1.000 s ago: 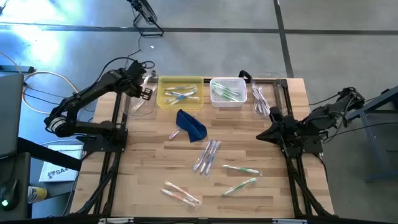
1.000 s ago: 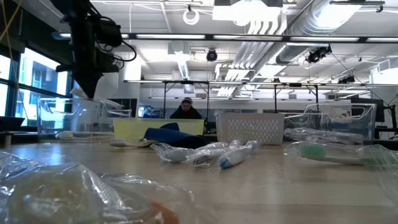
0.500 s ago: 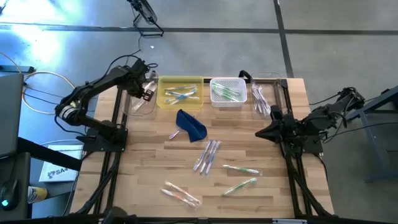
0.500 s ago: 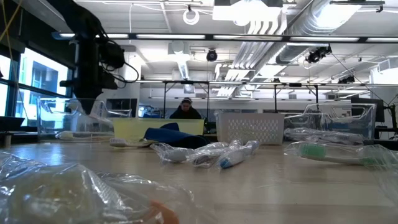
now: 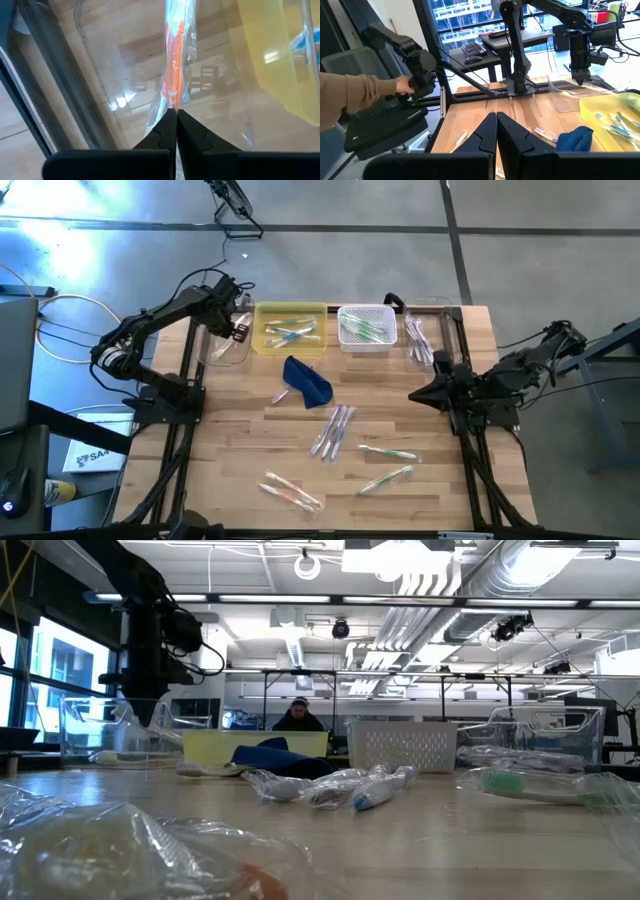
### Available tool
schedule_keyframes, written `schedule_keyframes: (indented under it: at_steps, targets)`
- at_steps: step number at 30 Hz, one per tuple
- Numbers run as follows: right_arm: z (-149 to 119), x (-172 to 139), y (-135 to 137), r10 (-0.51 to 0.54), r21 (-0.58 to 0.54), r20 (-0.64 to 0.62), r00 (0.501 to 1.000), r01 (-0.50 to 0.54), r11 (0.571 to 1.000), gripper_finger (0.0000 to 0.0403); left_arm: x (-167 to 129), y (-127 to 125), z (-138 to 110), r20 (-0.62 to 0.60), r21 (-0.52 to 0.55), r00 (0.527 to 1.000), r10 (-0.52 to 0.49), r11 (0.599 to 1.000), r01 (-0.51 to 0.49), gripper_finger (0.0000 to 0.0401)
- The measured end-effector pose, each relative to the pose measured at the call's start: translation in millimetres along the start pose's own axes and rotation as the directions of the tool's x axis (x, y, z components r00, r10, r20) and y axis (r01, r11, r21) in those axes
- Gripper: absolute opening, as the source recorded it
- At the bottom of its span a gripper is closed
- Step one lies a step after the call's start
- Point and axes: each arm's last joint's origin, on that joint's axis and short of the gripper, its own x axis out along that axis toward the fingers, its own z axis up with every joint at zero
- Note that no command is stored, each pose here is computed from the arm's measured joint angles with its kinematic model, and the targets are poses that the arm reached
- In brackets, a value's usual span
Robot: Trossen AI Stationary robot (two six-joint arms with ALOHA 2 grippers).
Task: Pick & Place Toothbrushes
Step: Put the orange toothbrush into the left transparent bin
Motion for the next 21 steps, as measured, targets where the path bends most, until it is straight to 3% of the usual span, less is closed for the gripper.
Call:
schedule_keyframes:
  at_steps: [10,21]
  targets:
    - [-0.5,0.7,0.2,-0.001,-0.007,-0.004,1.000,0.001,1.000,0.0003,0.0,-0.6,-0.4,-0.007,0.000,1.000,-0.023,1.000,0.023,0.0008]
    - [-0.4,0.7,0.2,-0.001,-0.004,-0.003,1.000,0.001,1.000,0.0003,0.0,-1.0,-0.4,-0.009,0.000,0.999,-0.034,0.999,0.034,0.0089]
